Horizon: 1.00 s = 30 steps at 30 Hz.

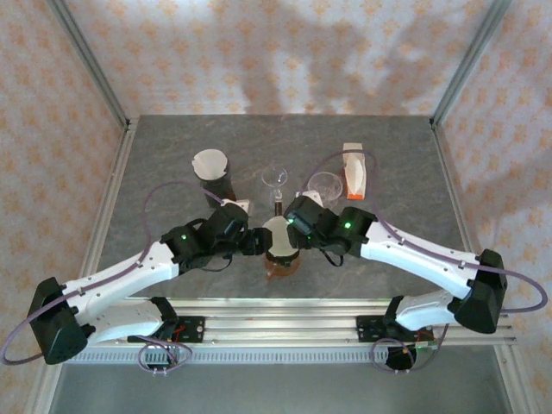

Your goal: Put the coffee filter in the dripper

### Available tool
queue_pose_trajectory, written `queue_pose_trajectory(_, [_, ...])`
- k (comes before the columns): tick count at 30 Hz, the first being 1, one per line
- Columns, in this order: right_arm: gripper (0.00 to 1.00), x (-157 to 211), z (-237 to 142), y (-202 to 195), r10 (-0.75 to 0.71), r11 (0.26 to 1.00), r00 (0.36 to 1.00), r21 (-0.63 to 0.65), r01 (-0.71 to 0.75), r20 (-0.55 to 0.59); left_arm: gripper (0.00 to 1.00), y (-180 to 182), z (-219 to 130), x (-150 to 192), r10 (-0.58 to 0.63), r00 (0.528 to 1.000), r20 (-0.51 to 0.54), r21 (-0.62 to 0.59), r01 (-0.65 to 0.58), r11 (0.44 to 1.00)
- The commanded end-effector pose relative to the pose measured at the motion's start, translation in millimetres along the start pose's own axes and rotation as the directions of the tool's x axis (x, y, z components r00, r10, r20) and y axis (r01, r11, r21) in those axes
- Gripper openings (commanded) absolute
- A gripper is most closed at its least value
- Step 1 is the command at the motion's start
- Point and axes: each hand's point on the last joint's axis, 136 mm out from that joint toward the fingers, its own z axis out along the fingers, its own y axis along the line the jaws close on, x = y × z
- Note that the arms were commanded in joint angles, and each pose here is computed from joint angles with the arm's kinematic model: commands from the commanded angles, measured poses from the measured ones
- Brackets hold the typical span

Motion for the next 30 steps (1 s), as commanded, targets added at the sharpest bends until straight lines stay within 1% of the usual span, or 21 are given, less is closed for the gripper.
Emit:
queue_pose_trajectory(1, [0.46, -6, -4, 0, 0.021, 1.000, 0.999, -0.009, -0.021, 0.031, 0.65, 4, 6, 1, -0.021, 1.000, -0.007, -0.006, 0.021, 1.000])
queue_pose_trajectory(7, [0.45, -15, -10, 6, -0.007, 1.000, 0.999, -0.018, 0.008, 0.052, 0.65, 6, 6, 2, -0.023, 1.000, -0.006, -0.013, 0.023, 1.000])
queue_pose_trajectory(10, [0.37, -18, -11, 9, -0.020, 1.000, 0.999, -0.018, 0.021, 0.050, 0.65, 7, 7, 2, -0.024, 1.000, -0.005, -0.015, 0.024, 1.000])
queue_pose_trajectory(16, [0.20, -13, -4, 10, -0.031, 0.999, 0.999, -0.013, 0.032, 0.025, 0.65, 7, 7, 1, -0.026, 1.000, -0.005, -0.013, 0.026, 1.000])
queue_pose_trajectory(20, [0.07, -9, 2, 4, -0.038, 0.999, 0.999, 0.021, 0.038, 0.012, 0.65, 7, 7, 1, -0.027, 1.000, -0.006, -0.015, 0.027, 1.000])
queue_pose_trajectory(21, [0.05, -8, 3, 4, -0.041, 0.999, 0.999, 0.026, 0.041, 0.008, 0.65, 8, 7, 1, -0.027, 1.000, -0.005, -0.016, 0.027, 1.000])
queue_pose_trajectory(26, [0.05, -7, 4, 4, -0.042, 0.999, 0.999, 0.028, 0.042, 0.003, 0.65, 9, 8, 2, -0.029, 1.000, -0.008, -0.017, 0.029, 0.999])
queue_pose_trajectory(28, [0.09, -9, 2, 5, -0.042, 0.999, 0.999, 0.025, 0.041, 0.008, 0.65, 8, 9, 2, -0.029, 1.000, -0.009, -0.016, 0.029, 0.999])
queue_pose_trajectory(30, [0.17, -13, -3, 4, -0.041, 0.999, 0.999, 0.024, 0.041, 0.022, 0.65, 8, 8, 1, -0.031, 1.000, -0.005, -0.015, 0.031, 0.999])
